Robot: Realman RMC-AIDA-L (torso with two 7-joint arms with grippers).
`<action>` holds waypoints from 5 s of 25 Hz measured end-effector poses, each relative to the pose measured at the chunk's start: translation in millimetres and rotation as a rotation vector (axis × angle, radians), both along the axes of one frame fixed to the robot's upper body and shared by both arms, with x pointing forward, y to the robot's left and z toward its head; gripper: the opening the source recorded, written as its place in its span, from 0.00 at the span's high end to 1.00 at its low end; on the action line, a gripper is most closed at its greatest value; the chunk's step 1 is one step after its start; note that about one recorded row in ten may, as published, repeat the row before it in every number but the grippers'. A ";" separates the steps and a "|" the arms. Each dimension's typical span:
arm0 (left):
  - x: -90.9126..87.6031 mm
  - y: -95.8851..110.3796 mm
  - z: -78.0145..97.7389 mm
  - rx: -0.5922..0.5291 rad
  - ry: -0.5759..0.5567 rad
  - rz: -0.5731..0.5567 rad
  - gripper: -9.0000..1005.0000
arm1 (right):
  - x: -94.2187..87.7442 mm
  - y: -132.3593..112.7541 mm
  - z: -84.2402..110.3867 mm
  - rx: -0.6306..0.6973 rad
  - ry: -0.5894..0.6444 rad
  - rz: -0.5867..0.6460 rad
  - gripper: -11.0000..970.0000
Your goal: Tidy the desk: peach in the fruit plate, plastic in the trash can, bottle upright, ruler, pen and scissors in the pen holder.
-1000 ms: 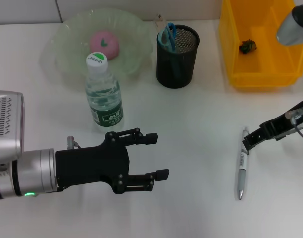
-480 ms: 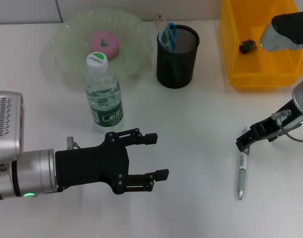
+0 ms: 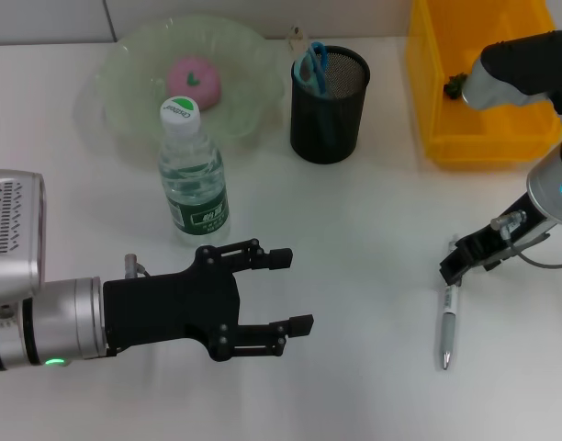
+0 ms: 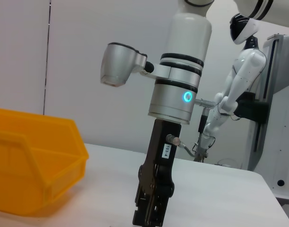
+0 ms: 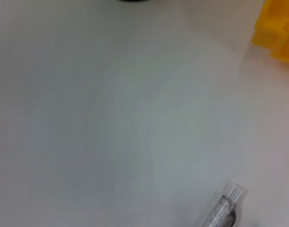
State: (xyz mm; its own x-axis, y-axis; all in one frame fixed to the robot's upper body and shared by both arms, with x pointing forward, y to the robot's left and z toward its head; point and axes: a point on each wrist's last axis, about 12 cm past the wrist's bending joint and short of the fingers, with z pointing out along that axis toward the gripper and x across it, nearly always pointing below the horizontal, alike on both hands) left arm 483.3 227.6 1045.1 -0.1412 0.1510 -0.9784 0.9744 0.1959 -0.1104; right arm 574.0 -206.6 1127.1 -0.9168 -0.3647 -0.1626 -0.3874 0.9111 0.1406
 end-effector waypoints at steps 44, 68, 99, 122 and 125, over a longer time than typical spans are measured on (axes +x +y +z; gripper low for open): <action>-0.3 0.5 -0.3 0.000 0.001 0.003 0.21 | 3.2 0.3 -3.6 -0.008 -0.014 -0.005 0.81; 0.5 0.2 0.9 -0.008 -0.003 0.008 0.20 | 10.6 -5.7 55.0 0.755 -1.359 0.253 0.84; 0.2 0.8 1.1 -0.011 0.006 0.008 0.20 | 42.3 18.0 -36.8 0.594 -1.268 0.204 0.71; -11.4 27.8 6.7 -0.049 -0.018 0.072 0.21 | -100.3 -78.2 -25.3 1.044 -0.896 0.544 0.15; -12.7 31.0 6.2 -0.046 -0.015 0.079 0.21 | -108.2 -73.2 -36.7 1.041 -0.840 0.573 0.15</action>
State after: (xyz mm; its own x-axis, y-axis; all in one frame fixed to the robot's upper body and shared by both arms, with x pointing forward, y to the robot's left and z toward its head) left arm 470.5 258.6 1051.4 -0.1360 0.0949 -0.9861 0.9578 0.2672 -0.1064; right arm 465.8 -279.8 1090.5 -0.1921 -0.0252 -0.9810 -0.9549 0.2353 0.1810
